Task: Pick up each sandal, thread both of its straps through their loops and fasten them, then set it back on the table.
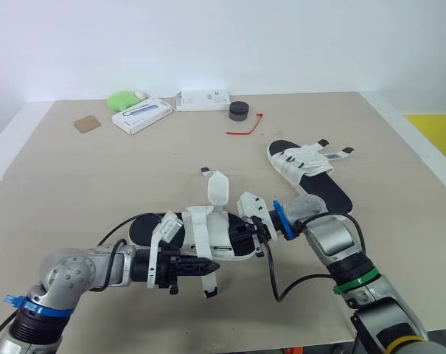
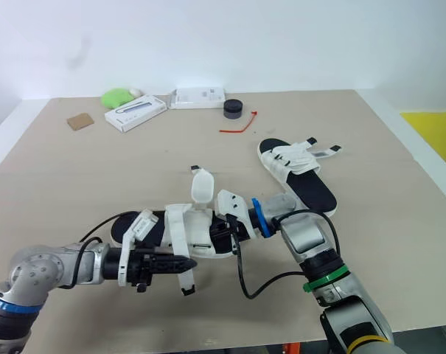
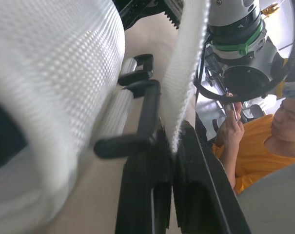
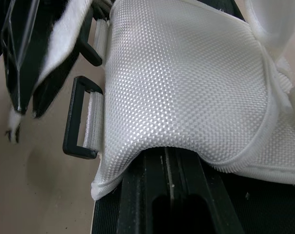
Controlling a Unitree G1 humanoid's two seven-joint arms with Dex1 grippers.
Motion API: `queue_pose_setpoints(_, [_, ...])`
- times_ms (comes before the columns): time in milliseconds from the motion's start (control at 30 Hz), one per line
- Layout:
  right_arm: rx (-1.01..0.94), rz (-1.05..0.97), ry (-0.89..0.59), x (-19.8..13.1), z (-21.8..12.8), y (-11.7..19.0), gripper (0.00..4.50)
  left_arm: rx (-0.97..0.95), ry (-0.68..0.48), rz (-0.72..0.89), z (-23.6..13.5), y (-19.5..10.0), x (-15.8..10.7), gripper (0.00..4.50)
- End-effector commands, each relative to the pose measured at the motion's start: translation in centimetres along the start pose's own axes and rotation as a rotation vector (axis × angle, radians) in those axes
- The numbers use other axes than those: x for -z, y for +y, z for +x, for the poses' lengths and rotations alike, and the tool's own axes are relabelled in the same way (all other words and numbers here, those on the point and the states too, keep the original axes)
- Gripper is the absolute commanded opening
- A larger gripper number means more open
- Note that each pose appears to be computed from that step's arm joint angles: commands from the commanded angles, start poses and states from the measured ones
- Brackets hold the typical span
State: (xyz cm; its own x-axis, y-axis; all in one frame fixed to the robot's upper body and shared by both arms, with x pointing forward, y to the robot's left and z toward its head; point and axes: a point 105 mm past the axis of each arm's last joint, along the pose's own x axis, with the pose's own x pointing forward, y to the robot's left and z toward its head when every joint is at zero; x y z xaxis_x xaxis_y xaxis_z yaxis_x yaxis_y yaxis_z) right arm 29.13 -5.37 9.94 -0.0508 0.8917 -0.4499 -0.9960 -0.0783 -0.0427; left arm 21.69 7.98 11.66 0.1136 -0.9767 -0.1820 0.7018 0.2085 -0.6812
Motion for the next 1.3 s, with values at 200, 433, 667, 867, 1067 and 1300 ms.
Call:
queue_pose_setpoints(200, [-0.095,0.095,0.085,3.0,2.5,1.4,0.0,0.206,-0.082,0.005,-3.6,-3.2,-8.3,0.05])
queue_pose_setpoints(433, [-0.089,0.088,0.076,3.0,3.0,1.3,0.0,0.211,-0.044,-0.1,-3.4,-1.7,-12.0,0.05])
queue_pose_setpoints(667, [-0.071,0.09,0.067,3.0,3.1,1.3,0.0,0.187,0.097,-0.15,-2.5,0.4,-11.2,0.05])
queue_pose_setpoints(867, [-0.063,0.089,0.063,2.9,3.1,1.5,0.0,0.203,0.172,-0.131,-1.8,1.6,-10.4,0.05])
queue_pose_setpoints(1067, [-0.053,0.09,0.057,2.7,3.0,1.5,0.0,0.205,0.222,-0.113,-1.6,2.5,-9.5,0.05])
queue_pose_setpoints(1300, [-0.046,0.095,0.055,2.7,2.9,1.4,0.0,0.184,0.226,-0.099,-1.8,3.7,-9.2,0.05])
